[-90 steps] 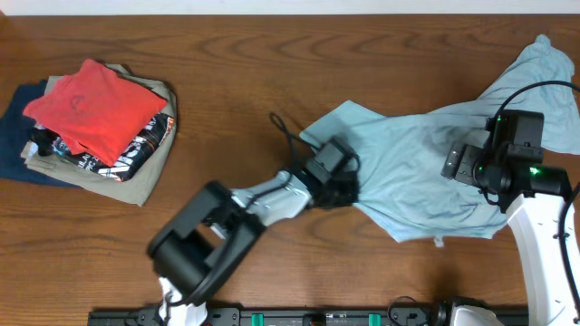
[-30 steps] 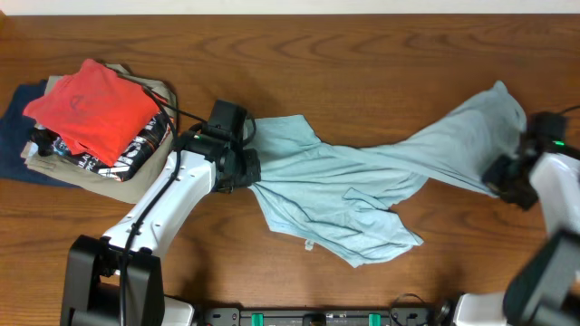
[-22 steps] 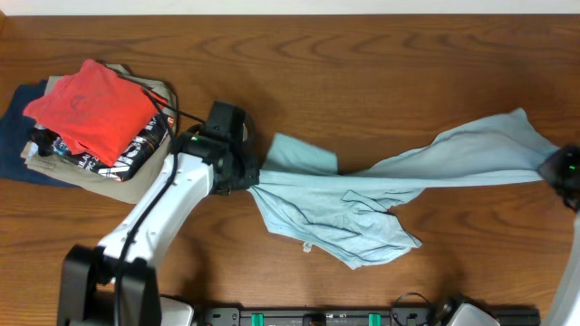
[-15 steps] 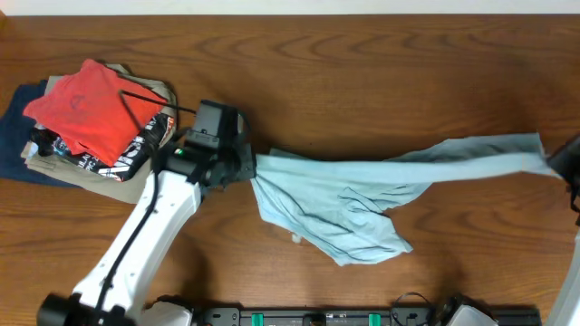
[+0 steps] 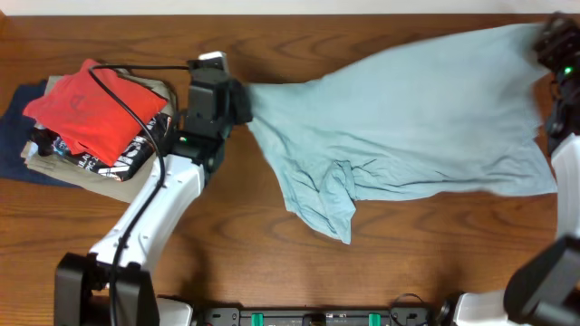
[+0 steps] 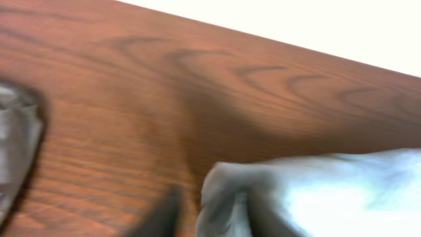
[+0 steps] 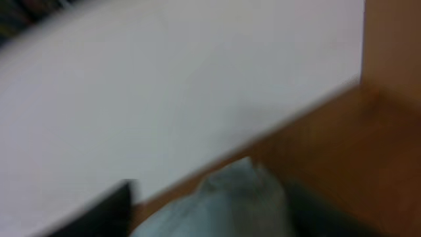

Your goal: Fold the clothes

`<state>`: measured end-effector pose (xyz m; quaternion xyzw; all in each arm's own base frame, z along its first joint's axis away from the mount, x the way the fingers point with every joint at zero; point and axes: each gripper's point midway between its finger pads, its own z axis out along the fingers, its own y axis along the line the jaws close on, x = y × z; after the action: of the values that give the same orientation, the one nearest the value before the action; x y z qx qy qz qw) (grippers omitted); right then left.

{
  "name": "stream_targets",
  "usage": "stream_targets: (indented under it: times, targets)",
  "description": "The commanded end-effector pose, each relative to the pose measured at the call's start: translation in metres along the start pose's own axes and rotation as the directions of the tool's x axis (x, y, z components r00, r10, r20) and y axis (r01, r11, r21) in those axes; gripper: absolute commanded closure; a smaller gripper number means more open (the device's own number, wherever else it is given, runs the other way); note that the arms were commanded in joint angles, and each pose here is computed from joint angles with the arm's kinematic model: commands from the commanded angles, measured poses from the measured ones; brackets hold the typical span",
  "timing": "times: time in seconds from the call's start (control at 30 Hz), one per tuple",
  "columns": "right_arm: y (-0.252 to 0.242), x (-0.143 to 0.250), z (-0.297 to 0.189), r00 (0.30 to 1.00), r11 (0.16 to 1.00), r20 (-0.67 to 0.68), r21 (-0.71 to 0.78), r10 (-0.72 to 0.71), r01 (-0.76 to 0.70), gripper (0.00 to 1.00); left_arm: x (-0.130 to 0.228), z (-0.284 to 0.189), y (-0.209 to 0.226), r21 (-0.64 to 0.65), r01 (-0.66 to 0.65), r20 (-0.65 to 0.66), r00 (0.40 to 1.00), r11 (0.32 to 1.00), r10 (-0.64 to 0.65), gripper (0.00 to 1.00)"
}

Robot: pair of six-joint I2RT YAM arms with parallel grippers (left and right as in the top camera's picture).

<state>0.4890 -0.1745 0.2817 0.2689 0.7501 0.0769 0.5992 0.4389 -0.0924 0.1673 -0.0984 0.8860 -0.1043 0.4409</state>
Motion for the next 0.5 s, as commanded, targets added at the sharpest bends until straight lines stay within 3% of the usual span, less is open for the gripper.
stream_targets:
  times: [0.0, 0.1, 0.23, 0.37, 0.47]
  targets:
    - [-0.016, 0.028, 0.010, 0.990, 0.996, -0.110, 0.017, 0.085, -0.084, 0.01, 0.001, 0.005, 0.020, -0.039, 0.054, -0.023, 0.998, 0.998, -0.055, 0.30]
    - [-0.041, 0.057, 0.002, 0.971, 0.996, -0.237, 0.084, 0.028, -0.008, 0.01, 0.022, 0.004, 0.020, -0.008, 0.062, -0.125, 0.990, 0.998, -0.062, 0.17]
    - [-0.084, 0.099, -0.029, 0.901, 0.974, -0.433, 0.218, 0.041, 0.061, 0.01, 0.069, -0.007, 0.008, 0.063, 0.084, -0.333, 0.941, 0.994, -0.059, 0.15]
    - [-0.141, 0.136, -0.079, 0.803, 0.875, -0.569, 0.464, 0.176, 0.137, 0.01, 0.124, -0.036, -0.015, 0.139, 0.142, -0.569, 0.822, 0.980, -0.038, 0.15]
    - [-0.169, 0.153, -0.108, 0.751, 0.808, -0.610, 0.559, 0.251, 0.184, 0.01, 0.155, -0.053, -0.021, 0.126, 0.123, -0.662, 0.750, 0.984, -0.009, 0.15]
